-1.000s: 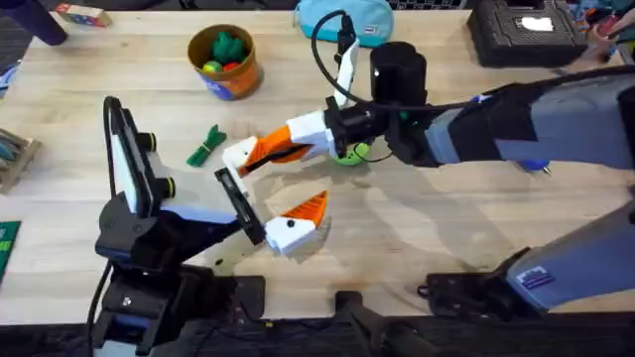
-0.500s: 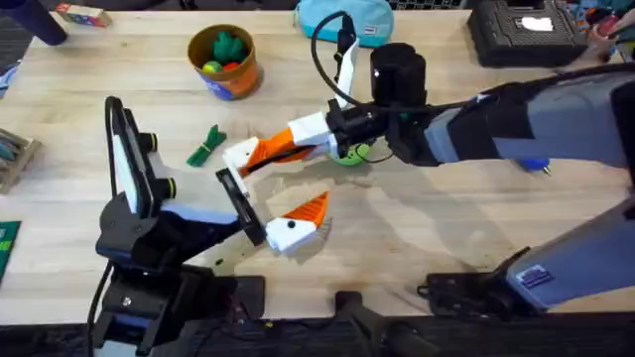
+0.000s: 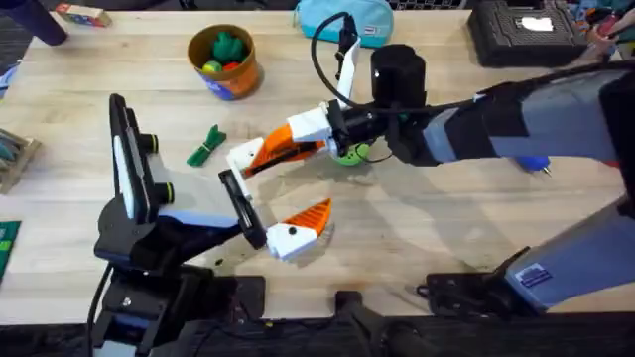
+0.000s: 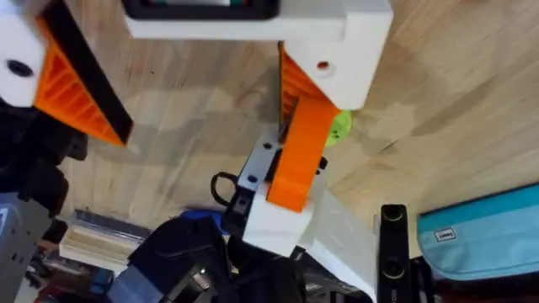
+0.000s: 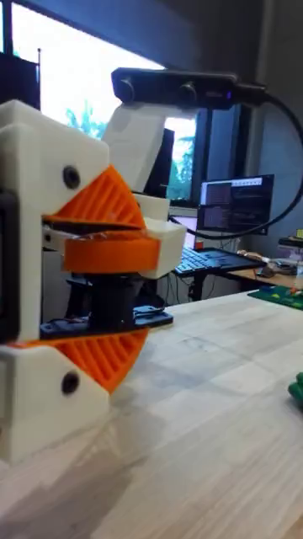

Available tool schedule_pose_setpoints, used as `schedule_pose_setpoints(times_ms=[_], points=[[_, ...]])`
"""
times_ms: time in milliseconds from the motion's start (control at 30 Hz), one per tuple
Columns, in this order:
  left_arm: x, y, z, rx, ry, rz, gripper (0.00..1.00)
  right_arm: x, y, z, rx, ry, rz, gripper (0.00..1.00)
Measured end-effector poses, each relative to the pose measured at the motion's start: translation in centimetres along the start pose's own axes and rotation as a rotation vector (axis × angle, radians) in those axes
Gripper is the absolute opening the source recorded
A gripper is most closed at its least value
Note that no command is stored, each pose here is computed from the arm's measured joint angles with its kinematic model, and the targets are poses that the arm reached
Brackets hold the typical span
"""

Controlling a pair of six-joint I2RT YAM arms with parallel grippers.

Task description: Pick up the gripper from the table and insert it into the empty holder that is missing its gripper. Then pick up a screw, insert it into the mounting hole, and use the screwdriver to tighten it. Finally, clean up the table by picking up the vegetable and placing it into the bucket.

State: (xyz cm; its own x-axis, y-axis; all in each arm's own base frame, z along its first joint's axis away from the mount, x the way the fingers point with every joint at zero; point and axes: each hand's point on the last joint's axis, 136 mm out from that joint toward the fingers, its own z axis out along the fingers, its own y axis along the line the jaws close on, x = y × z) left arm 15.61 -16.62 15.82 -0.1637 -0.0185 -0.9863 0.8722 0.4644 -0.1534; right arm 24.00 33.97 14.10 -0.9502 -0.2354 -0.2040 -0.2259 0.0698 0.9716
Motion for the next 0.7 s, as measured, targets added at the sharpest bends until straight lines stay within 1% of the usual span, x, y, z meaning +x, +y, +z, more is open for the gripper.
schedule_pose_setpoints(times_ms=[300, 367, 467, 600, 667, 700], points=[[0.6, -0.7, 0.0, 0.037, 0.022, -0.022, 0.99, -0.1, 0.1, 0.0, -0.002, -0.003, -0.008, 0.658], [0.6, -0.7, 0.0, 0.04, 0.022, -0.022, 0.99, -0.1, 0.1, 0.0, -0.002, -0.003, -0.008, 0.725], [0.6, -0.7, 0.0, 0.042, 0.022, -0.022, 0.99, -0.2, 0.1, -0.1, -0.002, -0.007, -0.008, 0.798], [0.6, -0.7, 0.0, 0.042, 0.022, -0.022, 0.99, -0.8, -0.1, -0.8, 0.003, -0.028, -0.006, 0.855], [0.6, -0.7, 0.0, 0.042, 0.022, -0.022, 0.99, -1.4, -0.3, -1.5, 0.008, -0.051, -0.013, 0.976], [0.6, -0.7, 0.0, 0.042, 0.022, -0.022, 0.99, -1.7, -0.5, -2.0, 0.011, -0.065, -0.015, 0.986]])
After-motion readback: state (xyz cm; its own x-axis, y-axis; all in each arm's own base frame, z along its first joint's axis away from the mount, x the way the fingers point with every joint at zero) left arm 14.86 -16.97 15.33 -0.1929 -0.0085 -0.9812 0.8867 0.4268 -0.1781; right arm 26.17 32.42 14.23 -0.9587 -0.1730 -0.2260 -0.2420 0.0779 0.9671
